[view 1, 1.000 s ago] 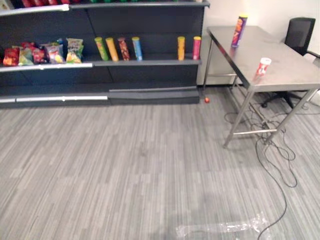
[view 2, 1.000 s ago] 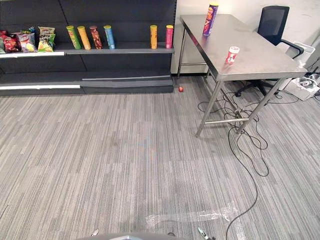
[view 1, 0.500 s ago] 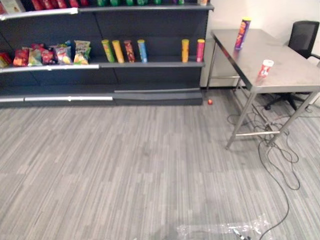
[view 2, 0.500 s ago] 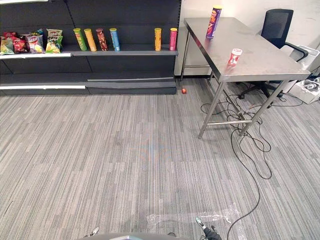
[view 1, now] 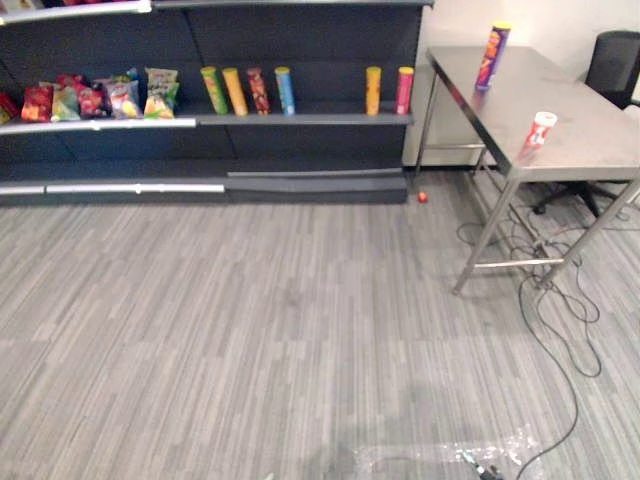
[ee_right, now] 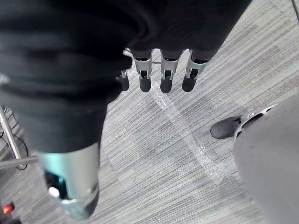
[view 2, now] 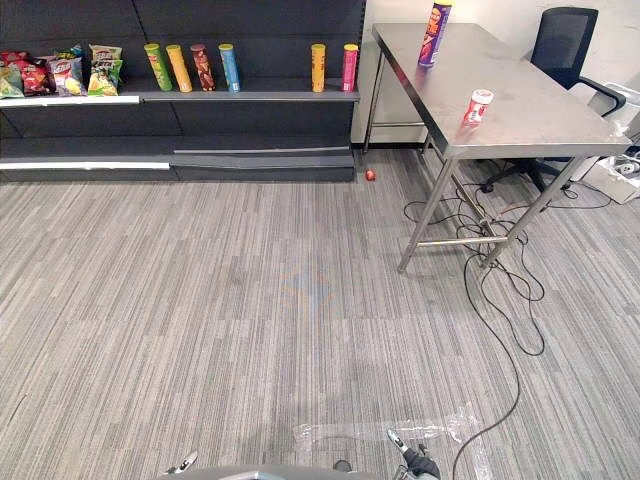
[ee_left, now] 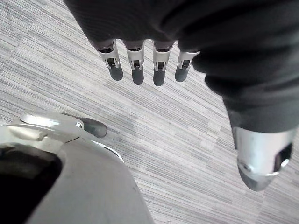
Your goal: Put the gum and the chips on the shelf.
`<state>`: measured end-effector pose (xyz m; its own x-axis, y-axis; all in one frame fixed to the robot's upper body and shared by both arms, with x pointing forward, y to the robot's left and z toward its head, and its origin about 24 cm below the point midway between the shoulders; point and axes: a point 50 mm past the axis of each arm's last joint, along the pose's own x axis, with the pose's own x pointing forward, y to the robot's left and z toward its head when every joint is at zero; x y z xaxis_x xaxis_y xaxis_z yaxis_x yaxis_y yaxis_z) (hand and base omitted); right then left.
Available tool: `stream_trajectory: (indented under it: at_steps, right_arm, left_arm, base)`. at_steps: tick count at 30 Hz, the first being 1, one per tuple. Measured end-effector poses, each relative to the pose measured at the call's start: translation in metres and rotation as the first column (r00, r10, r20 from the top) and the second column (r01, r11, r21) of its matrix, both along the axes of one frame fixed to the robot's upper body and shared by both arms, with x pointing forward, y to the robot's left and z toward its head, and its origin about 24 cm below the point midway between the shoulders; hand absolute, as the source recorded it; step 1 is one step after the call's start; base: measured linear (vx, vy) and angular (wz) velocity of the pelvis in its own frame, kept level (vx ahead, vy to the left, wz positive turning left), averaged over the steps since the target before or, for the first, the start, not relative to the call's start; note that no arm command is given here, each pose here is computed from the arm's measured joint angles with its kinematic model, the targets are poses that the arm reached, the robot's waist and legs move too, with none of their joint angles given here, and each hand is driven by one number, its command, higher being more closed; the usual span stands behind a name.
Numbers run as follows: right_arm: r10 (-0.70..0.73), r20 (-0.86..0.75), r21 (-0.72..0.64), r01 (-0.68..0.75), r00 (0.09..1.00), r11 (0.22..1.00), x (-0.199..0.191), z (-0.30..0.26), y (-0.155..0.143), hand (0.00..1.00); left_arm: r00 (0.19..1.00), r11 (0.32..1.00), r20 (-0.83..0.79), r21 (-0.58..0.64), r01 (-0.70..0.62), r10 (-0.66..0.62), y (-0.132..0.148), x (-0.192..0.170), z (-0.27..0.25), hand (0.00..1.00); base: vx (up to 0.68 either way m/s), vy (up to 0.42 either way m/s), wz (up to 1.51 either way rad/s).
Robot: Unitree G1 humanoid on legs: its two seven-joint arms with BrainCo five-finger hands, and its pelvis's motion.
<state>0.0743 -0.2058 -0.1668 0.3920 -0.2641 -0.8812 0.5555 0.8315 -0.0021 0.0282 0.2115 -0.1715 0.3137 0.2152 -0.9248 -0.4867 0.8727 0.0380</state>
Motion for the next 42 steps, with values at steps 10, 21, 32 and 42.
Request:
stream_trajectory:
  at_steps: [10,21,32,42]
  right_arm:
    - [-0.001,0.029,-0.015,0.002,1.000,1.000,0.015,0.003,0.004,0.00]
    - [-0.062,0.087,0.005,0.062,0.994,0.998,0.025,0.006,0.001,0.00]
    - [-0.025,0.144,0.032,0.020,0.989,0.999,0.045,0.010,0.015,0.00]
    - [-0.072,0.152,0.058,0.064,0.986,0.996,0.043,0.010,0.013,0.00]
  left_arm:
    - [0.999,0.999,0.031,0.024,0.031,-0.032,0.002,0.016,0.002,0.00]
    - [0.985,0.993,0.129,-0.025,-0.113,0.115,0.004,0.035,0.006,0.00]
    - [0.968,0.985,0.184,-0.033,-0.169,0.172,0.010,0.047,0.009,0.00]
    - [0.985,0.997,0.158,0.031,-0.071,0.066,0.017,0.048,0.011,0.00]
  base:
    - [-0.02,-0.006,0.03]
    - [0.02,-0.040,0.11]
    - [0.30,0.238,-0.14]
    - [0.36,0.248,-0.23]
